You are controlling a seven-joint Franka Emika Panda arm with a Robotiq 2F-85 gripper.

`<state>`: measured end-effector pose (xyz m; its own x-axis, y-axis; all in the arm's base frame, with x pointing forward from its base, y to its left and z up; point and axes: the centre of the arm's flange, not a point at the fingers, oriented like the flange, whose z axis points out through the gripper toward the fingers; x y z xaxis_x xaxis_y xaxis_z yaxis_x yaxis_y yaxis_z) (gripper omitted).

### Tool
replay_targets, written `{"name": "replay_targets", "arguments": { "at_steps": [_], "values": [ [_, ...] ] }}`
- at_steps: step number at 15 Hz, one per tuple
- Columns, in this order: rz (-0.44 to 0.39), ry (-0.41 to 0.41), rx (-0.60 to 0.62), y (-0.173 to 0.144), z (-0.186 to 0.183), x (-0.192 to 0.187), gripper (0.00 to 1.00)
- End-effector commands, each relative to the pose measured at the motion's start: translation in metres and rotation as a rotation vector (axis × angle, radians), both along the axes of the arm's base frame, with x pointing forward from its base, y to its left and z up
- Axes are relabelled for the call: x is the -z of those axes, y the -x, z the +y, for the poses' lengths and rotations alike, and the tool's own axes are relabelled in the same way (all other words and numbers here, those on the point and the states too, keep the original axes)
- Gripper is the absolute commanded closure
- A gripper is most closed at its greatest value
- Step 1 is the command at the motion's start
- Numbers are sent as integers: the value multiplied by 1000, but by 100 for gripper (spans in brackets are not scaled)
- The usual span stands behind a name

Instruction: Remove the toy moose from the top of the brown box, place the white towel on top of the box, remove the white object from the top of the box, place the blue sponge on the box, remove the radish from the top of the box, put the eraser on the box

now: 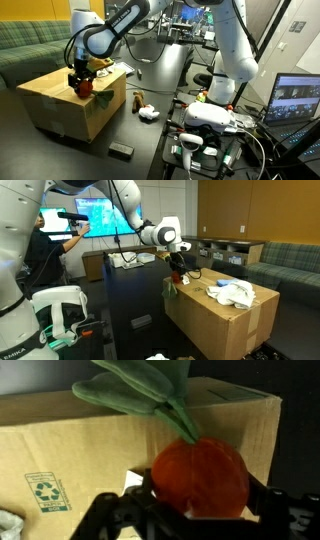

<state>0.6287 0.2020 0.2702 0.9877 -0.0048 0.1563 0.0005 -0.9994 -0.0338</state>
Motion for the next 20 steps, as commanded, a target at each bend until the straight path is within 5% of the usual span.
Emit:
{"name": "replay_targets", "arguments": {
  "at_steps": [1,7,15,20],
  "values": [
    [6,-15,-27,16,1,-11,48],
    [30,-3,-58,29,4,-26,88],
    [175,19,-149,102,-11,-48,88],
    [193,53,-93,155,-26,-4,88]
  ]
}}
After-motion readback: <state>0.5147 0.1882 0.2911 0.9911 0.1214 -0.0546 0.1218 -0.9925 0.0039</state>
